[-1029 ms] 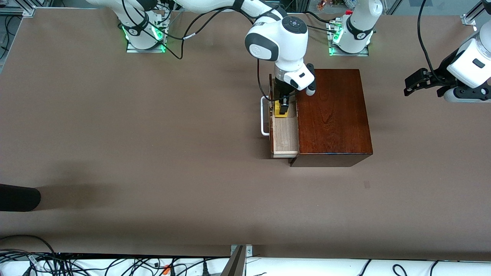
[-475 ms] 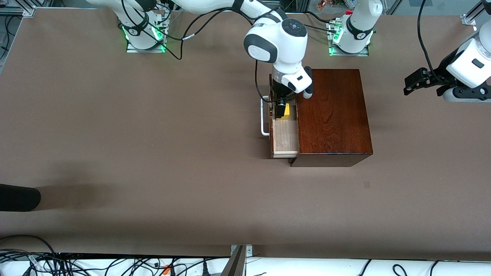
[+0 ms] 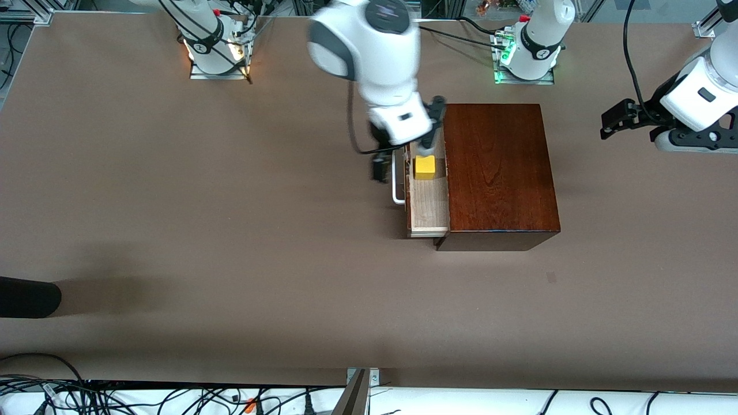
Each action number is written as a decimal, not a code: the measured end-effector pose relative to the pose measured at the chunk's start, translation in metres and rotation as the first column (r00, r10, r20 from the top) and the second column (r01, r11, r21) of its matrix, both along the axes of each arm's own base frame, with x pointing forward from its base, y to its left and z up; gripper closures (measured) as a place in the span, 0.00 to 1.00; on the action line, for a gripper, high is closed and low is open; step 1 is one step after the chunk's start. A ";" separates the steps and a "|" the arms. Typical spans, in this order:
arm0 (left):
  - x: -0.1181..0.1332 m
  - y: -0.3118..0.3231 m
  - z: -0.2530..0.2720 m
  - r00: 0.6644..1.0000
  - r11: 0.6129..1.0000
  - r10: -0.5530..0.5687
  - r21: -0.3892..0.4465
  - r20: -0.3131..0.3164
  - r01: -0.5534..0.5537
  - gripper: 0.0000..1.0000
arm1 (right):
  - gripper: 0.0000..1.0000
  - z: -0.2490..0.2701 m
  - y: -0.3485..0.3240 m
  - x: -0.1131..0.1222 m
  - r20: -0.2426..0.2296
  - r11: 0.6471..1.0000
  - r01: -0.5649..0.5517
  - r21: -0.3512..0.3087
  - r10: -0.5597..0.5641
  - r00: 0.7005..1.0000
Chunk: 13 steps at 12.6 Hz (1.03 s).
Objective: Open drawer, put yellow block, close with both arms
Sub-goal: 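Retract the right gripper while the left gripper reaches toward the drawer front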
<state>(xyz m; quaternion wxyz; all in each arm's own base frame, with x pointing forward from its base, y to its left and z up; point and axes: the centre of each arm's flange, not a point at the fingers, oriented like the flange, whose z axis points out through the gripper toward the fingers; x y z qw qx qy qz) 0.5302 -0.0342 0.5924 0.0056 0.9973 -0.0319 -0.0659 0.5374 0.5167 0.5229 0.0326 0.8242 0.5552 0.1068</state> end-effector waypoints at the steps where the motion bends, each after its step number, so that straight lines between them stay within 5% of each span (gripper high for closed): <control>1: -0.006 0.000 -0.002 0.996 0.998 -0.068 -0.009 -0.050 0.068 0.00 | 0.00 0.027 -0.038 0.017 -0.010 0.998 0.059 0.007 -0.059 0.998; 3: -0.013 -0.002 -0.010 0.962 0.968 -0.247 -0.062 -0.115 0.242 0.00 | 0.00 0.066 -0.107 0.037 -0.050 0.986 0.166 -0.012 -0.167 0.985; 7: 0.002 -0.047 -0.050 0.857 0.850 -0.502 -0.248 -0.114 0.465 0.00 | 0.00 0.088 -0.231 0.076 -0.171 0.921 0.389 0.036 -0.377 0.910; 9: 0.005 -0.095 -0.065 0.777 0.755 -0.625 -0.306 -0.069 0.580 0.00 | 0.00 0.093 -0.292 0.077 -0.201 0.864 0.503 0.026 -0.489 0.849; 13: 0.007 -0.200 -0.100 0.605 0.529 -0.790 -0.388 0.101 0.755 0.00 | 0.00 0.101 -0.358 0.031 -0.263 0.709 0.705 -0.005 -0.681 0.683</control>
